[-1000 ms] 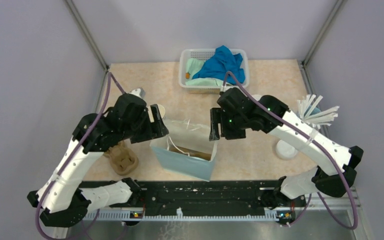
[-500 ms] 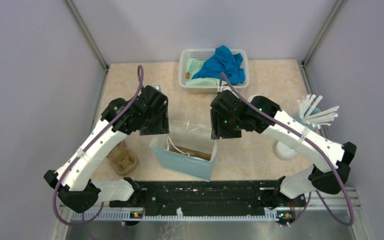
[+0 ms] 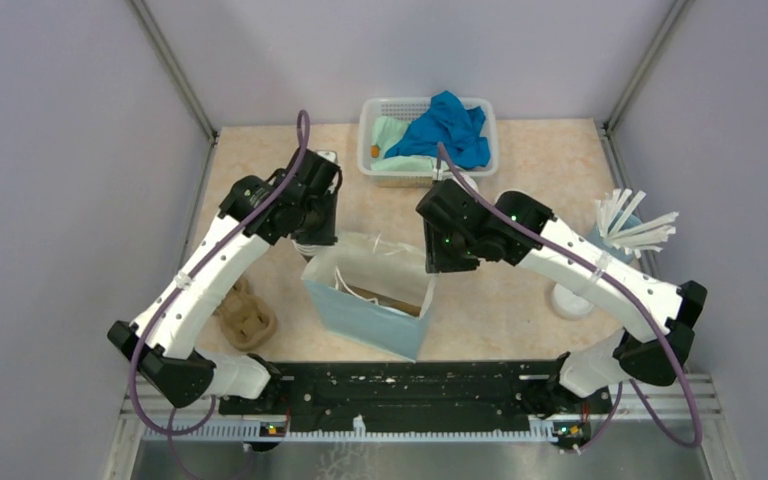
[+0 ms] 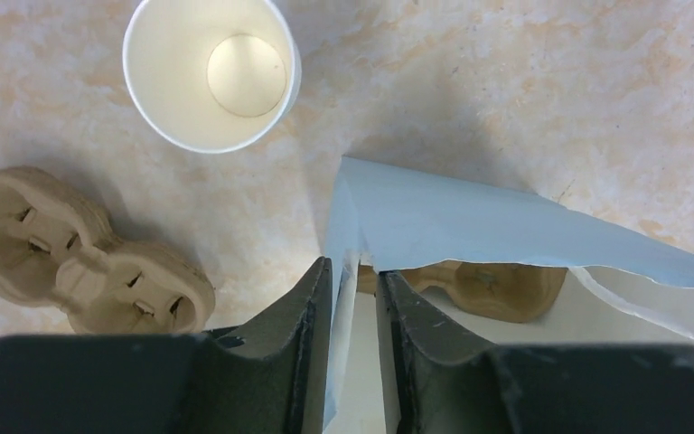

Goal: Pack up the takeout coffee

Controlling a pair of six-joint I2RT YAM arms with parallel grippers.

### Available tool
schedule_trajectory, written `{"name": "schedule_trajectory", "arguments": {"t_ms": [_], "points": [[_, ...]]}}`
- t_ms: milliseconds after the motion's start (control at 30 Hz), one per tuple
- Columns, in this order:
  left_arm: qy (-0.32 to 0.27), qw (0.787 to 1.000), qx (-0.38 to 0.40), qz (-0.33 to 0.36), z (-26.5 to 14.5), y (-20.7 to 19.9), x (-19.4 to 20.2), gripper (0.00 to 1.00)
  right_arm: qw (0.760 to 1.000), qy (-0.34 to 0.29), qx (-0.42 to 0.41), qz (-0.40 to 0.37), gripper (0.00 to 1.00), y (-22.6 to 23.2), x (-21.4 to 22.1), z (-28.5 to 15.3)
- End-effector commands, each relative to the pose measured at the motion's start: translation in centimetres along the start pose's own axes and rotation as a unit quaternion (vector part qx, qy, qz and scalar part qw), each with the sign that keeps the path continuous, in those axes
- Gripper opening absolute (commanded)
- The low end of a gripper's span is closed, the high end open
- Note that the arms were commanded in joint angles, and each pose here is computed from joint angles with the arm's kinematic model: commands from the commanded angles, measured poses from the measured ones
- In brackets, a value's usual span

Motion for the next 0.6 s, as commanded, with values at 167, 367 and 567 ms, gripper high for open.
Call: {"name": "schedule_trajectory", "arguments": {"t_ms": [167, 367, 567], "points": [[-0.05, 0.995, 0.077, 0.043, 0.8, -3.9, -3.6, 0.04, 0.996, -0.077, 0.033, 0.001, 0.2, -1.4, -3.7, -0.3], [-0.125, 0.981, 0.143, 0.036, -0.6, -7.2, -7.7, 0.0, 0.986, -0.155, 0.053, -0.009, 0.08, -4.0, -8.5, -2.1], [-0.214, 0.956, 0.199, 0.012, -0.9, -9.0, -10.3, 0.0, 0.963, -0.246, 0.065, -0.093, 0.0, -4.2, -12.0, -3.1]]}}
Point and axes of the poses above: each gripper's point midway between its finger pads, its own z axis out along the fingers, its own y axis along the line the jaws close on, x = y × z, the point moved 3 cm from there along -z, back along the fingers, and after that the axes turned 13 degrees about -z, right-handed, at the moved point
